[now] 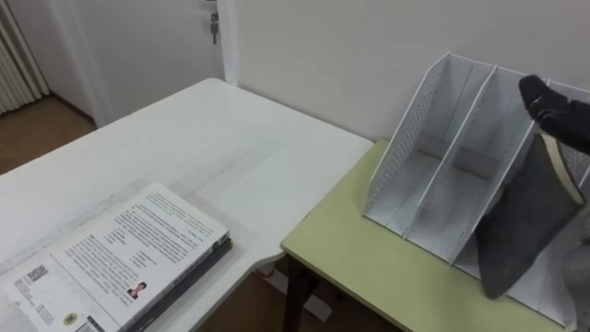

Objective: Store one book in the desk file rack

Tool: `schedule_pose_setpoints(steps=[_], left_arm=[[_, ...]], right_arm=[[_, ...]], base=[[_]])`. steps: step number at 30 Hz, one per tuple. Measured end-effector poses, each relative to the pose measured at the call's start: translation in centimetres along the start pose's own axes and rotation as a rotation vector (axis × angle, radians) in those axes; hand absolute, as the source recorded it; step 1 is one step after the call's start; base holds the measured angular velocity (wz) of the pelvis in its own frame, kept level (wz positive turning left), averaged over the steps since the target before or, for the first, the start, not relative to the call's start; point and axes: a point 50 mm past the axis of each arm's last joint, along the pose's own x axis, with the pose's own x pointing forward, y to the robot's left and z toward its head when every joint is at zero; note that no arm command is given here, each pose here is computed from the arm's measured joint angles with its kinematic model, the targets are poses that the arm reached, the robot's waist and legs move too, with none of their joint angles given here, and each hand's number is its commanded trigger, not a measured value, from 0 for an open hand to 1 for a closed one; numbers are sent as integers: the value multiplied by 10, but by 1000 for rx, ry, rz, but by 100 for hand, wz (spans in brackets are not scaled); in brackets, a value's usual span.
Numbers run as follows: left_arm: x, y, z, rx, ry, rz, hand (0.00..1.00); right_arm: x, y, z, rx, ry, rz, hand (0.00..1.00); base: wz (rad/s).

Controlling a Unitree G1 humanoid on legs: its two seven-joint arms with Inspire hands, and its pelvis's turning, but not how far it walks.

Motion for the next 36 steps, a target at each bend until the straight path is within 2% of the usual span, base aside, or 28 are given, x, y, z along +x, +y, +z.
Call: schedule_pose_setpoints(steps=[5, 8, 13, 15, 18, 19, 24, 27, 31, 36], left_arm=[[-3, 4, -2, -21, 1, -17, 0], [-3, 6, -2, -30, 12, -20, 0], [-2, 6, 2, -30, 29, -34, 0], [0, 7, 9, -6, 30, -49, 0], [3, 7, 19, 9, 36, -64, 0], [4, 6, 20, 16, 40, -69, 0], [7, 6, 32, 37, 48, -79, 0], [9, 4, 36, 57, 46, -76, 0], [11, 2, 37, 65, 60, -81, 0], [11, 0, 36, 50, 67, -82, 0]], right_arm=[[-6, 14, 10, 116, 1, 272, 0], [-15, 23, 3, 151, 54, 439, 0], [-42, 51, -22, 153, 235, 756, 0], [-60, 65, -32, 147, 314, 939, 0], [-86, 73, -48, 20, 418, 1173, 0], [-91, 72, -52, 1, 445, 1208, 0], [-140, 55, -92, -75, 743, 1397, 0], [-155, 40, -105, -199, 865, 1463, 0], [-167, 16, -127, -270, 1035, 1457, 0], [-196, -21, -151, -414, 1296, 1447, 0]], base=[[1], [0], [-6], [4], [5], [9], [8], [5], [4], [1]])
